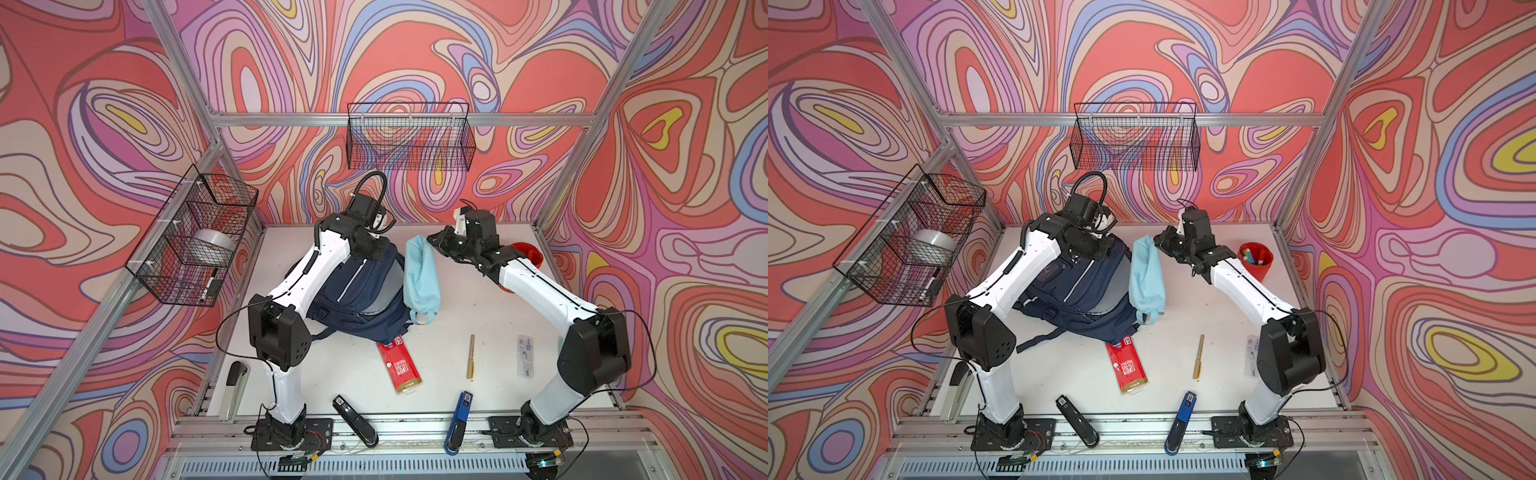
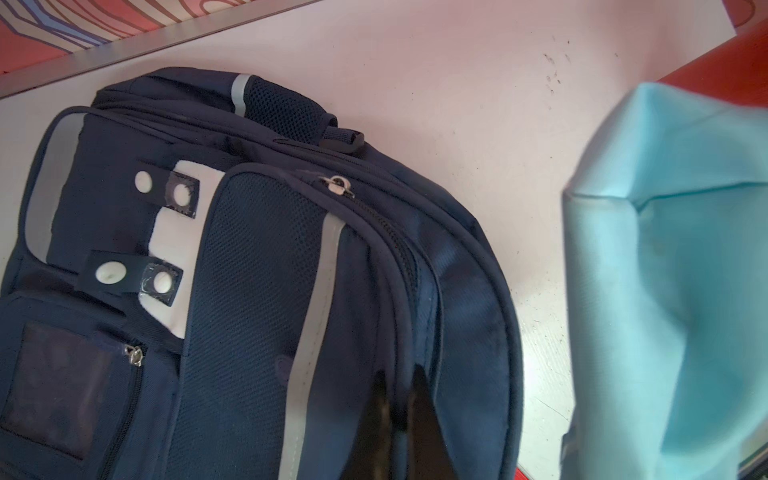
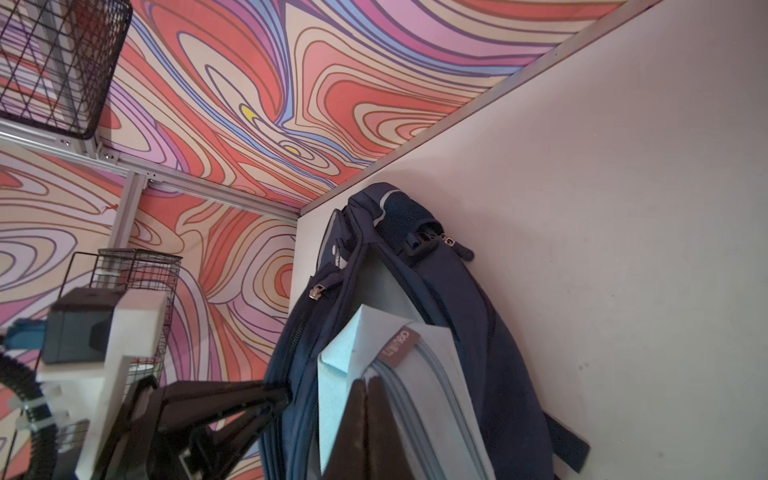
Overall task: Pack the student bag
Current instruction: 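Carry the light-blue pouch into the backpack's open compartment with the right gripper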
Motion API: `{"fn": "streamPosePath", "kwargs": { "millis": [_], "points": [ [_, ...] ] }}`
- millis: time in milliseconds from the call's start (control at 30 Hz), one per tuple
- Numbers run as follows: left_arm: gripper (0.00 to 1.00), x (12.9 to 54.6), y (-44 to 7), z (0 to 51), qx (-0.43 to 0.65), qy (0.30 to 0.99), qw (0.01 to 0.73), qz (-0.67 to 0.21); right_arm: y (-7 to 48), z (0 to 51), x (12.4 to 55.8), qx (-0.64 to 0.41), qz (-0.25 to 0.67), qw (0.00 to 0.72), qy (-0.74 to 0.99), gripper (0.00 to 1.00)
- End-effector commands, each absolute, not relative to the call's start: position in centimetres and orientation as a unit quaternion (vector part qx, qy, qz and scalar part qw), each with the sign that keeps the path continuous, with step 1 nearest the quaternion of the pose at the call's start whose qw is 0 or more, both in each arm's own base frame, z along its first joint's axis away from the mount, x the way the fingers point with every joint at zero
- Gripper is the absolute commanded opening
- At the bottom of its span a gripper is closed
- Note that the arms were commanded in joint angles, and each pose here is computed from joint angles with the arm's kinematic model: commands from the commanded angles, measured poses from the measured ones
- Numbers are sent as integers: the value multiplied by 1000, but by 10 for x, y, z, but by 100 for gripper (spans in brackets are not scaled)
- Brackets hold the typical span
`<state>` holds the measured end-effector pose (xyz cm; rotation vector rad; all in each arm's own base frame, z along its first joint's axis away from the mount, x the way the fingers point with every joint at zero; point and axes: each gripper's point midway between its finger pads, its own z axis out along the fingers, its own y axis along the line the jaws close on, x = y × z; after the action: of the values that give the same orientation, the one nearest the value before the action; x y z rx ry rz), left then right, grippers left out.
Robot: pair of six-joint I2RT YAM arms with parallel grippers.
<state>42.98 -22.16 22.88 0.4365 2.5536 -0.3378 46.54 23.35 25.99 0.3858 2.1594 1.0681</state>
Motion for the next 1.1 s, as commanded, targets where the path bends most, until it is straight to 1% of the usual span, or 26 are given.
{"fn": "streamPosePath", "kwargs": {
  "millis": [0, 67, 167, 333, 500, 667, 733, 800, 967, 1067],
  "points": [
    [0, 429, -237, 261, 162, 926, 294, -175, 244, 270, 486, 182, 441, 341, 810, 0],
    [0, 433, -236, 265, 150, 922, 304, -186, 255, 250, 493, 192, 430, 328, 819, 0],
    [0, 440, -234, 285, 141, 914, 316, -211, 276, 223, 495, 206, 447, 303, 816, 0],
    [0, 444, -237, 303, 149, 909, 321, -219, 309, 189, 500, 215, 451, 286, 818, 0],
    [0, 446, -241, 298, 148, 910, 314, -227, 335, 189, 504, 227, 476, 291, 798, 0],
    [0, 446, -250, 301, 145, 904, 311, -254, 351, 192, 529, 282, 548, 280, 736, 0],
    [0, 446, -247, 304, 143, 904, 318, -248, 353, 200, 538, 286, 542, 300, 731, 0],
    [0, 447, -245, 306, 146, 904, 324, -239, 355, 206, 542, 297, 555, 305, 715, 0],
    [0, 453, -244, 312, 136, 900, 334, -244, 338, 209, 541, 361, 573, 334, 655, 0],
    [0, 457, -248, 320, 141, 896, 339, -251, 370, 215, 543, 316, 572, 315, 688, 0]
  ]
}}
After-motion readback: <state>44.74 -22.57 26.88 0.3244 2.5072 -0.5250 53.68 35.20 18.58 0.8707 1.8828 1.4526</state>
